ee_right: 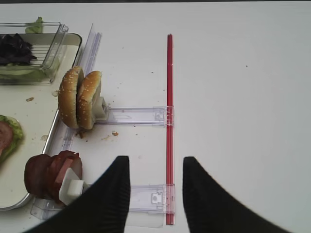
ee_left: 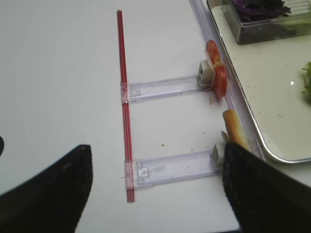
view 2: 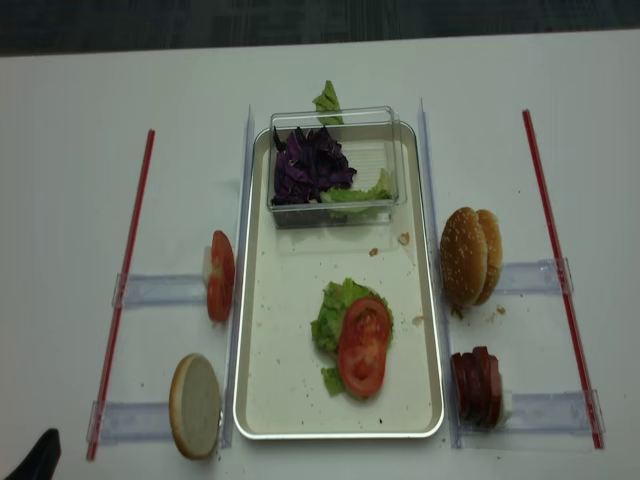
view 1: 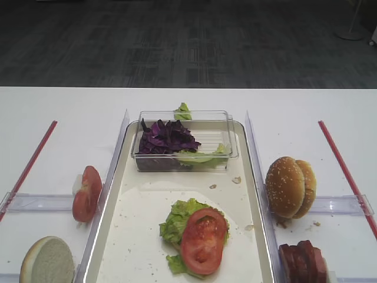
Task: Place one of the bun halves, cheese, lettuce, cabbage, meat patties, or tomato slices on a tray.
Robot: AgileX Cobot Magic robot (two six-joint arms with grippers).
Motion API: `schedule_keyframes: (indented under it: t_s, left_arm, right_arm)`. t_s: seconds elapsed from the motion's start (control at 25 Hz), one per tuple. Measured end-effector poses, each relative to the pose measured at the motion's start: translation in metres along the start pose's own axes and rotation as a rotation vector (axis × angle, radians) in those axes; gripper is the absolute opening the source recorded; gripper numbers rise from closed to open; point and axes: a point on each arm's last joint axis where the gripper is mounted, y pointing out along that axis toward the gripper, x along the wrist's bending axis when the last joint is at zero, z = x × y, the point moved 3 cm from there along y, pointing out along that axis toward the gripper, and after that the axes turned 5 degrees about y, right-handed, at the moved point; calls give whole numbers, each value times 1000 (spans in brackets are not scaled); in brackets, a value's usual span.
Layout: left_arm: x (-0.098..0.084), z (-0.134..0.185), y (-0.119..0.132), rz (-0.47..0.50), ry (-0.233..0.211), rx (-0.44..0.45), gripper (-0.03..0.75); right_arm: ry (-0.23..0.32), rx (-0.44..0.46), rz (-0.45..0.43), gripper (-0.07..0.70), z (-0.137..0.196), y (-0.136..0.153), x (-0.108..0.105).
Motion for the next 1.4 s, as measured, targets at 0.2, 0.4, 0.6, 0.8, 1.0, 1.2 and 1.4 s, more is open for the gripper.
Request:
schedule_keyframes:
  t_s: [0.2, 0.4, 0.6, 0.8, 1.0, 1.2, 1.4]
  left_arm:
    - [-1, 1, -1, 3, 1, -3, 511]
    - [-1, 1, -1, 7, 1, -3, 511]
    - [-1, 1, -1, 6, 1, -4, 511]
    - [0, 1, -1, -3, -18, -3, 511]
    - [3, 1, -1, -30, -54, 0, 511]
    - [3, 1, -1, -30, -57, -1, 511]
    - [3, 1, -1, -30, -58, -1, 511]
  right_arm:
    - [0, 1, 1, 302, 0, 0, 0]
    - [0, 1, 1, 302, 0, 0, 0]
    - [0, 1, 1, 302, 0, 0, 0]
    - [0, 1, 1, 302, 0, 0, 0]
    - [0, 1, 1, 302, 0, 0, 0]
    - [0, 1, 1, 302, 0, 0, 0]
    - [0, 1, 1, 302, 0, 0, 0]
